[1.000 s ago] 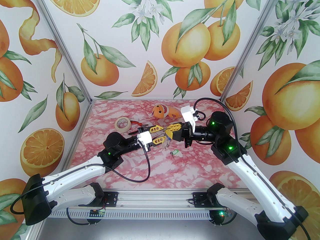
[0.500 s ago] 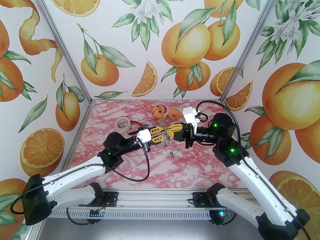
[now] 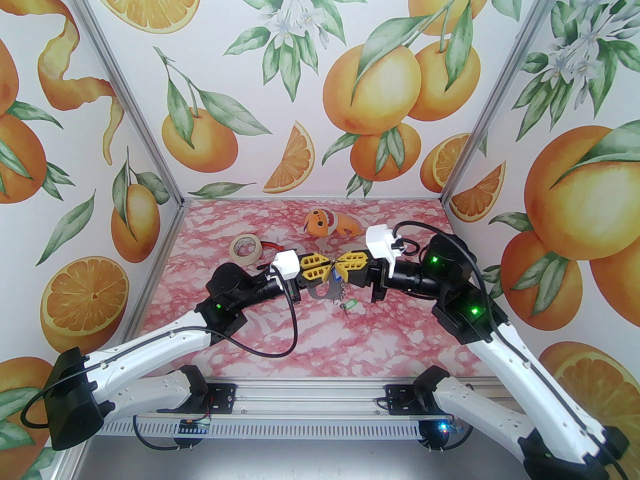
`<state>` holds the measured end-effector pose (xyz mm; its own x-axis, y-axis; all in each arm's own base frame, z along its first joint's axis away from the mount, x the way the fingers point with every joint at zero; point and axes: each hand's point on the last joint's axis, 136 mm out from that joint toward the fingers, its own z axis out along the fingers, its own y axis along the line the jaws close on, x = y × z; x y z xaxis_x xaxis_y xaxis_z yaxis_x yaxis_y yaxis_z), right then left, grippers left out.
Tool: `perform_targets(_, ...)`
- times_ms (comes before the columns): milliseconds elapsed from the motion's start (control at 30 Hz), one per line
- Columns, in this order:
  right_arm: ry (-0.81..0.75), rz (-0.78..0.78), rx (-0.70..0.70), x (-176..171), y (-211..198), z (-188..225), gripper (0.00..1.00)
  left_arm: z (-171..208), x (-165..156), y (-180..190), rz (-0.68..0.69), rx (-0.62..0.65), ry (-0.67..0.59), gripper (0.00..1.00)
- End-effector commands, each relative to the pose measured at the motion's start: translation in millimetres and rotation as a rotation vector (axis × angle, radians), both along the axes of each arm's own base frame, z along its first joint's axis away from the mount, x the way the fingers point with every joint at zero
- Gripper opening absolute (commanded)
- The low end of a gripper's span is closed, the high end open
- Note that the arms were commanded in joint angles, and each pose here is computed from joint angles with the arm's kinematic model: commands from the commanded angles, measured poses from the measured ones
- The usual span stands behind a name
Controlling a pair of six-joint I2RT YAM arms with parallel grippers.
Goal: Remove the keys from the keyring
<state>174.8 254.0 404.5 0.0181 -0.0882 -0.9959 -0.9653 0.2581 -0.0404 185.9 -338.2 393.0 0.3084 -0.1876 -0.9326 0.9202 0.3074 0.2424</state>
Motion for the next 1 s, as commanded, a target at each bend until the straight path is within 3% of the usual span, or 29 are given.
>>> perform_targets(0,-0.074,-0.032,-0.112,-6,5,-14,0.0,36,2,4,0.004,-0.061,-0.027,0.12)
perform_targets(267,-0.159,-0.146,-0.32,9,2,-48,0.0,51,3,11,0.016,-0.078,0.009,0.1)
perform_targets(433,-0.14,-0.084,-0.143,5,13,-9,0.0,36,-5,10,-0.017,-0.061,-0.028,0.31)
perform_targets(633,0.036,0.071,0.058,5,5,25,0.0,14,-7,23,0.001,0.002,-0.095,0.5)
perform_targets(800,0.141,0.151,0.097,1,5,27,0.0,7,-16,22,-0.052,0.07,-0.187,0.56)
perform_targets(967,0.213,0.2,0.139,2,3,30,0.0,9,-6,24,0.006,0.062,-0.238,0.57)
